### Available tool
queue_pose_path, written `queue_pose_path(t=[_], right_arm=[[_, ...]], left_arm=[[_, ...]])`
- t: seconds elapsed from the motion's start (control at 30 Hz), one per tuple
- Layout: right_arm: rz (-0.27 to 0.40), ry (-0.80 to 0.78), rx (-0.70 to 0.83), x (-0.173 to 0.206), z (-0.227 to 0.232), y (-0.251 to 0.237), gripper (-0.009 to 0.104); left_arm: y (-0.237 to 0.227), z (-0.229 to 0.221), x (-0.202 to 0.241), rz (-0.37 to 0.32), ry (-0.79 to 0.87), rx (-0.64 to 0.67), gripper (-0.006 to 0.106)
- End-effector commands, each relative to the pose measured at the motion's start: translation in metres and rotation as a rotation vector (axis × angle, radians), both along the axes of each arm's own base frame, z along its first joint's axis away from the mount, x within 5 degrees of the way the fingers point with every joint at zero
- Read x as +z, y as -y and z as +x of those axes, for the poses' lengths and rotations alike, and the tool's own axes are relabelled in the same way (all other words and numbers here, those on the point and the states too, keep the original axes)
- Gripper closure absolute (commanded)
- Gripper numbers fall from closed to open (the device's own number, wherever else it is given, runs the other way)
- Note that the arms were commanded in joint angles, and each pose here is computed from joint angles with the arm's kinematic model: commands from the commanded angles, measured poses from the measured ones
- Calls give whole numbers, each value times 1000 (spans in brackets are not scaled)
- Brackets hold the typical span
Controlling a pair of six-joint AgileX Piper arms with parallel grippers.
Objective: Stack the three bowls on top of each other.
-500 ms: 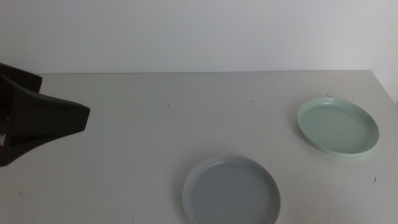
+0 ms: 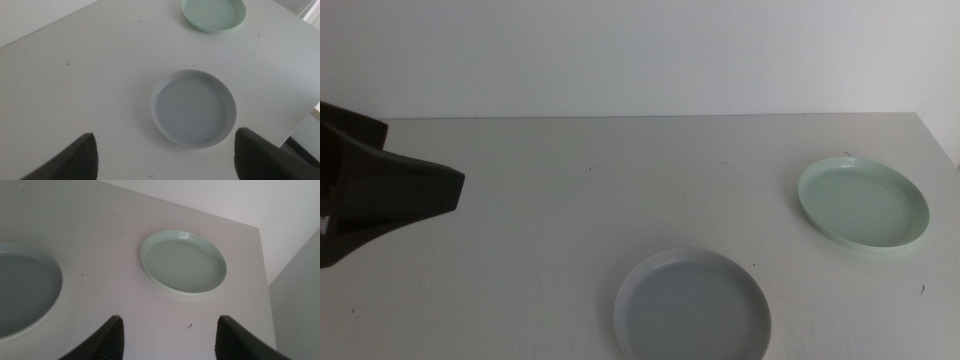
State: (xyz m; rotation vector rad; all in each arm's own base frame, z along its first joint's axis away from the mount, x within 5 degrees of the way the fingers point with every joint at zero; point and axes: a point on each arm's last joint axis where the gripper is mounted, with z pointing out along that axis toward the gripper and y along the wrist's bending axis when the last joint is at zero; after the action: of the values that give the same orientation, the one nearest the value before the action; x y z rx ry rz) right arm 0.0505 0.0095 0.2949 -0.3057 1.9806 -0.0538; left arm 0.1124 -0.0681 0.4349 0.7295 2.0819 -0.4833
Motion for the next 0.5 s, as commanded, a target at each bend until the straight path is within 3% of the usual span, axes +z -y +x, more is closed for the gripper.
queue_pose_path(t=[0.0,0.1,0.3,0.47], right_arm=[[-28,3,-3,34,10,1,48],[0,-38,-8,61,27,1,48],[206,-206,-199,109,59,7,48],[240,-329,-365,128,93,17,48]], left_arm=[[1,-1,12,-61,54,9,-5],[1,-1,12,-61,54,9,-5],[1,-1,12,-61,54,9,-5],[1,-1,12,-61,54,9,-5]])
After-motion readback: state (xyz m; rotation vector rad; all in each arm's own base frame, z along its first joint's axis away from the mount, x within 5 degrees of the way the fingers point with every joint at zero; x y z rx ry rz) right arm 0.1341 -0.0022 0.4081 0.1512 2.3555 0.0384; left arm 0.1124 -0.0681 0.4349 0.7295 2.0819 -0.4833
